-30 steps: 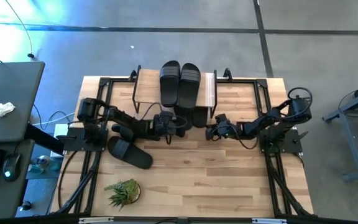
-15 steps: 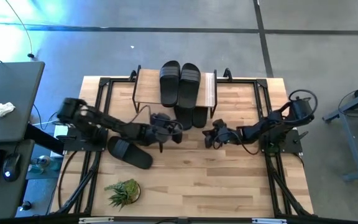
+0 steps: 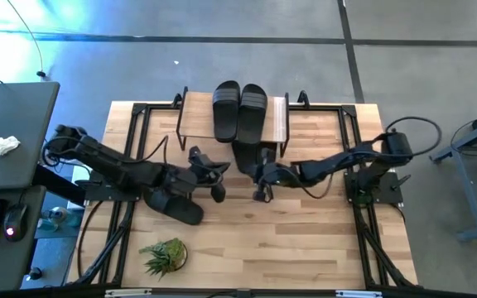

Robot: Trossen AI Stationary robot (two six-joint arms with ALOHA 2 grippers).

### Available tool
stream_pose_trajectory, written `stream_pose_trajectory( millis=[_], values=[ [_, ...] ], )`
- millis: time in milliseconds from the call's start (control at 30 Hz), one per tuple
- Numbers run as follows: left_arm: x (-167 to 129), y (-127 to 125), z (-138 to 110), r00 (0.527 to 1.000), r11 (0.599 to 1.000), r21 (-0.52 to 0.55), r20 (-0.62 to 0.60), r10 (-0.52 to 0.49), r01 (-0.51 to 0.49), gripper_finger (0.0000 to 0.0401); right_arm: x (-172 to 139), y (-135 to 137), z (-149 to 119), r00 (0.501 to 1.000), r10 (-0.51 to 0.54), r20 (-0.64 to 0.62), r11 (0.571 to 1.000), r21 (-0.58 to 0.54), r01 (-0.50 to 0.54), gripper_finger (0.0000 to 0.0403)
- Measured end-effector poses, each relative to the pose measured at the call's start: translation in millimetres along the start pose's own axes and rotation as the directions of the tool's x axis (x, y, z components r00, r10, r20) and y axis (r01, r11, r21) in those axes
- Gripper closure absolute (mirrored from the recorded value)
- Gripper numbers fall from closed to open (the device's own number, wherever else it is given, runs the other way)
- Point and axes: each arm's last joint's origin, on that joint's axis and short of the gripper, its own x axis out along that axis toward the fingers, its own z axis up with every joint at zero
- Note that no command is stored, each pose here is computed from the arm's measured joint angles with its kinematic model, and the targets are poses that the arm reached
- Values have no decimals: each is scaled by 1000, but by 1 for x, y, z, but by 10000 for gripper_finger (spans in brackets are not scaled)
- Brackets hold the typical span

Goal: Pick and place slides into the shelf
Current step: Adjust the black pair of slides under the shelf

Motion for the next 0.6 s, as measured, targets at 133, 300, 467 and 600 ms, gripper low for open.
stream_pose_trajectory(
  millis=[133,300,467,600],
  values=[
    [-7,-4,-1,1000,1000,2,-4,-25,25,401,21,6,-12,989,95,-109,988,-113,-108,403],
    [-10,-8,-4,999,999,4,-16,-43,43,401,38,22,-33,973,95,-210,957,-249,-147,403],
    [-11,-8,-5,999,999,-3,-27,-43,43,401,59,25,-26,977,16,-212,970,-234,-67,403],
    [-11,-7,-6,999,999,3,-32,-36,36,401,75,23,-10,981,-39,-190,983,-184,4,403]
  ],
)
